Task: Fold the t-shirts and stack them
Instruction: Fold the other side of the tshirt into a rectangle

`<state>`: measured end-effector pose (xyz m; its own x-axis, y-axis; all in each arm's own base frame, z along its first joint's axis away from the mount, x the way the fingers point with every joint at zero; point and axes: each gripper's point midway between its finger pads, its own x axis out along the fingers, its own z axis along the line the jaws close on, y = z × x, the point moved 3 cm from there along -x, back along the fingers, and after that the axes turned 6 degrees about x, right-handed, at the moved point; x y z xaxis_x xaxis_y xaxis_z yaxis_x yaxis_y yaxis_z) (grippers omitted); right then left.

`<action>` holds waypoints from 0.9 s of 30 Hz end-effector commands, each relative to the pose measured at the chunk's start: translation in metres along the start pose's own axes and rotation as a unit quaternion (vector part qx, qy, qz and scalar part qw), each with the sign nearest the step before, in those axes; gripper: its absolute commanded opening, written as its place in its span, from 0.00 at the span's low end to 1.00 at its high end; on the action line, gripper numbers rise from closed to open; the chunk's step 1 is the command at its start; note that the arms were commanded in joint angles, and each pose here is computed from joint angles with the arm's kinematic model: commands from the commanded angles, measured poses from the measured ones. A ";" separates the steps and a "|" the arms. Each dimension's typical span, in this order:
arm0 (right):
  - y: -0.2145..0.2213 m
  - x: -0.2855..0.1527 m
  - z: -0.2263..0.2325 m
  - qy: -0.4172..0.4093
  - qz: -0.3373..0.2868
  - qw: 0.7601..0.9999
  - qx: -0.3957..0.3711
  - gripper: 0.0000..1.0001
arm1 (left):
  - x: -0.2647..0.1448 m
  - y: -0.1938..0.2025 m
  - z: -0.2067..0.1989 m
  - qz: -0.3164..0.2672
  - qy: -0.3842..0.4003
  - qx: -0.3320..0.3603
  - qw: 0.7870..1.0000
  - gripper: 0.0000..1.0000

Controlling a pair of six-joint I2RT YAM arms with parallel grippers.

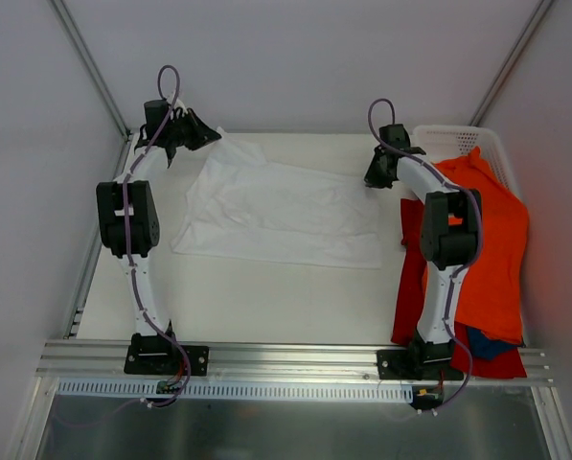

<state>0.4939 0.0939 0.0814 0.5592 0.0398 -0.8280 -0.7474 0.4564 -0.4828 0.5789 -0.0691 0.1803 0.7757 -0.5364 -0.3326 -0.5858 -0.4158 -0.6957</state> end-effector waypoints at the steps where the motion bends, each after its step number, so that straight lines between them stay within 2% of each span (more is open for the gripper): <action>1: -0.010 -0.045 0.007 -0.020 -0.027 0.999 -0.011 0.00 | -0.032 -0.011 -0.033 -0.015 0.016 0.041 0.999 0.00; 9: 0.010 -0.075 -0.002 -0.016 -0.027 0.999 -0.017 0.00 | -0.066 0.017 -0.041 0.006 -0.003 0.060 0.998 0.00; 12: 0.022 -0.078 -0.007 -0.009 -0.022 0.999 -0.021 0.00 | -0.079 0.034 -0.040 0.021 -0.012 0.068 0.997 0.00; 21: 0.059 -0.083 -0.020 0.012 -0.005 0.999 -0.033 0.00 | -0.110 0.055 -0.041 0.030 -0.039 0.115 0.992 0.00; 27: 0.071 -0.085 -0.026 0.024 -0.003 0.999 -0.037 0.00 | -0.119 0.085 -0.027 0.067 -0.066 0.116 0.989 0.00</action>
<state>0.3854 0.1026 0.0878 0.4937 0.0147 -0.8695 -0.8067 0.3810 -0.4517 0.4418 -0.0624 0.1772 0.7260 -0.4871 -0.4855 -0.6403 -0.2212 -0.7356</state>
